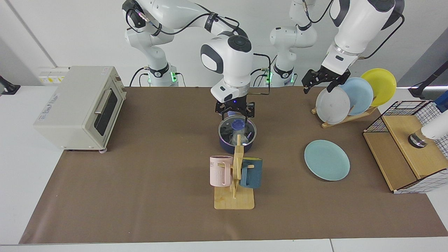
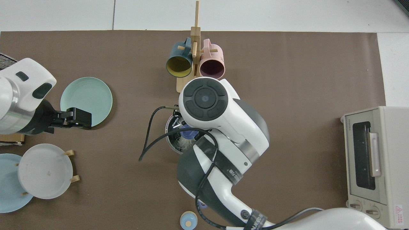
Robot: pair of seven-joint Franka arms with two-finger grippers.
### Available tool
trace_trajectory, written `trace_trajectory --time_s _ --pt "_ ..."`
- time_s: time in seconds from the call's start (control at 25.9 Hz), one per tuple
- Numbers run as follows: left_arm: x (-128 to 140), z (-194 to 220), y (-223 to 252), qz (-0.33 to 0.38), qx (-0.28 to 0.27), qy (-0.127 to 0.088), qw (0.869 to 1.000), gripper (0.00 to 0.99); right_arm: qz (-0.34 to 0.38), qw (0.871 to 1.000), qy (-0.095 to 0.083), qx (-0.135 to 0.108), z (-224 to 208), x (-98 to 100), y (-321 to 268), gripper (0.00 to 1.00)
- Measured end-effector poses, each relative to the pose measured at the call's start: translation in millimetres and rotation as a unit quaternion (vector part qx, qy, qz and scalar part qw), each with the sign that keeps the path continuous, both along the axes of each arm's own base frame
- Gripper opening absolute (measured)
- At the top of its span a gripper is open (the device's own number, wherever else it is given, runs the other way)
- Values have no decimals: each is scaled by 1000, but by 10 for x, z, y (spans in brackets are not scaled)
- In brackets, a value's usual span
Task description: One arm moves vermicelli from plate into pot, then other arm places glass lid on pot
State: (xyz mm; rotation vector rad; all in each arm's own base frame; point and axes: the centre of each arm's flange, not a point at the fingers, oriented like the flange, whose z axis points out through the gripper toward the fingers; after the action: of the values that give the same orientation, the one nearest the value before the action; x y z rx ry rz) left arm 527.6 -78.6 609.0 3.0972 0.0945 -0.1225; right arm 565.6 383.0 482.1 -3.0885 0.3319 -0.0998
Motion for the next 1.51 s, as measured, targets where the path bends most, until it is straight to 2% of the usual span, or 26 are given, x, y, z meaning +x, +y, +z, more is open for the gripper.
trace_trajectory --time_s 0.23,0.5,0.7,1.08,1.51 --pt "0 0 0 0 0 0 1000 991 19 1000 5 11 320 264 -810 1000" --pt "0 0 0 0 0 0 1000 991 62 998 -2 -11 529 384 -1895 1000" --pt "0 0 1 0 0 0 1000 991 102 994 9 -27 701 357 -2616 1000" --pt "0 0 1 0 0 0 1000 991 153 987 6 -39 1082 208 -3646 1000" --pt "0 0 1 0 0 0 1000 991 148 988 -13 -40 1403 18 -4198 1000"
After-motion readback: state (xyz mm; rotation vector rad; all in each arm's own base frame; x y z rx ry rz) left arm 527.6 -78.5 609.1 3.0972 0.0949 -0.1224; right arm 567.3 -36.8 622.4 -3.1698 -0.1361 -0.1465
